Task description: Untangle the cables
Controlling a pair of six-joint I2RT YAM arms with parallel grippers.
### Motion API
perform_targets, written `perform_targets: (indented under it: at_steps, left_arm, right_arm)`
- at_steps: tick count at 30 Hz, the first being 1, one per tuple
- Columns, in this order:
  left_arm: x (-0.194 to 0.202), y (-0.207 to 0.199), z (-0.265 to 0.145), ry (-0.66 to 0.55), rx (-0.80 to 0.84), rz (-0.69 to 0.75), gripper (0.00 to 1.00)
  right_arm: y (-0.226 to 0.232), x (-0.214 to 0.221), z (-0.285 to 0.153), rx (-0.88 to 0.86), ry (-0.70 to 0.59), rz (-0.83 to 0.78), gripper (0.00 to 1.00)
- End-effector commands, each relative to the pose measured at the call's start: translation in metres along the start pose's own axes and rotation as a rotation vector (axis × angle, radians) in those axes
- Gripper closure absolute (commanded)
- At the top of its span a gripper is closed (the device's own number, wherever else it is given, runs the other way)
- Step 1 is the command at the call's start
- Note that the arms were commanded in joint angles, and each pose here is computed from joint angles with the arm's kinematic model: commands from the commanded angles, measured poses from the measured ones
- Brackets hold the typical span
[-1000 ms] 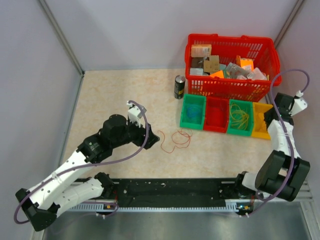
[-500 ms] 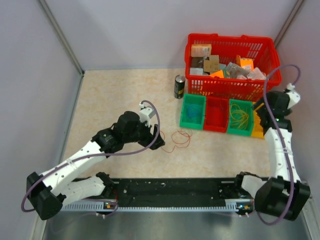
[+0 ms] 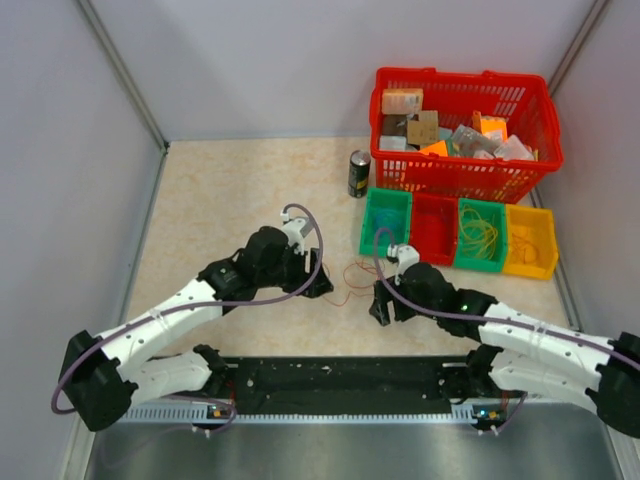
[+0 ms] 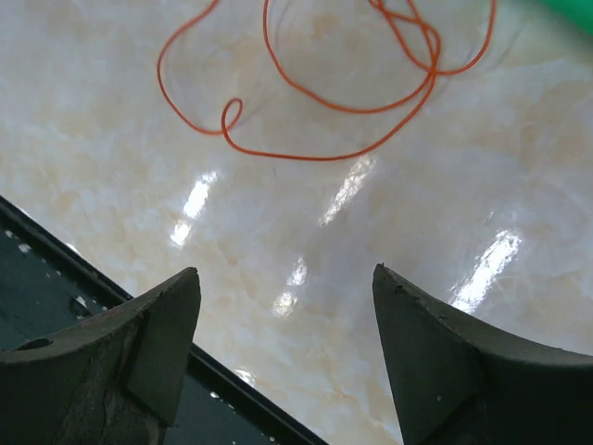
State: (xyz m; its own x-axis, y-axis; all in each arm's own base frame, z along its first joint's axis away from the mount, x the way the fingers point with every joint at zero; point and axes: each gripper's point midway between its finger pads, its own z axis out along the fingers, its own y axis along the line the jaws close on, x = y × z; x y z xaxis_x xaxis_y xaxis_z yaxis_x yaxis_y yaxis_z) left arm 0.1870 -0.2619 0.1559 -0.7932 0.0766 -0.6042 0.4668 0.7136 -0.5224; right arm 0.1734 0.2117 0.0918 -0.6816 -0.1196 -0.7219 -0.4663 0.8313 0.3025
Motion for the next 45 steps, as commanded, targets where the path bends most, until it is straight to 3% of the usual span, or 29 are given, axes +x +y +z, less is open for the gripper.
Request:
perform_targets:
  at_steps: [1,6,12,17,29,34,38,45]
  left_arm:
    - [-0.026,-0.001,-0.016,-0.169,-0.014,-0.045,0.33]
    - [-0.033,0.005,-0.029,-0.243,-0.051,-0.051,0.33]
    - [-0.035,0.005,-0.034,-0.256,-0.057,-0.058,0.33]
    - [-0.036,0.004,-0.038,-0.258,-0.058,-0.052,0.33]
    - [-0.034,0.008,-0.047,-0.279,-0.074,-0.035,0.32]
    - [-0.035,0.009,-0.050,-0.288,-0.083,-0.031,0.32]
    - [-0.042,0.027,-0.070,-0.353,-0.198,-0.083,0.33]
    - [-0.055,0.069,-0.143,-0.661,-0.406,-0.233,0.35]
  right_arm:
    - [0.019,-0.011,0.015,-0.048,-0.039,-0.069,0.25]
    - [0.004,-0.009,0.040,0.062,0.038,-0.162,0.21]
    - [-0.015,-0.031,0.072,0.245,0.022,-0.185,0.16]
    - [-0.028,-0.042,0.104,0.283,0.042,-0.130,0.13]
    - [-0.017,-0.061,0.136,0.216,0.043,-0.248,0.13]
    - [-0.009,-0.053,0.153,0.173,0.090,-0.236,0.33]
    - [0.007,-0.039,0.156,0.134,0.113,-0.213,0.57]
    - [0.055,-0.032,0.139,0.030,0.054,-0.156,1.00]
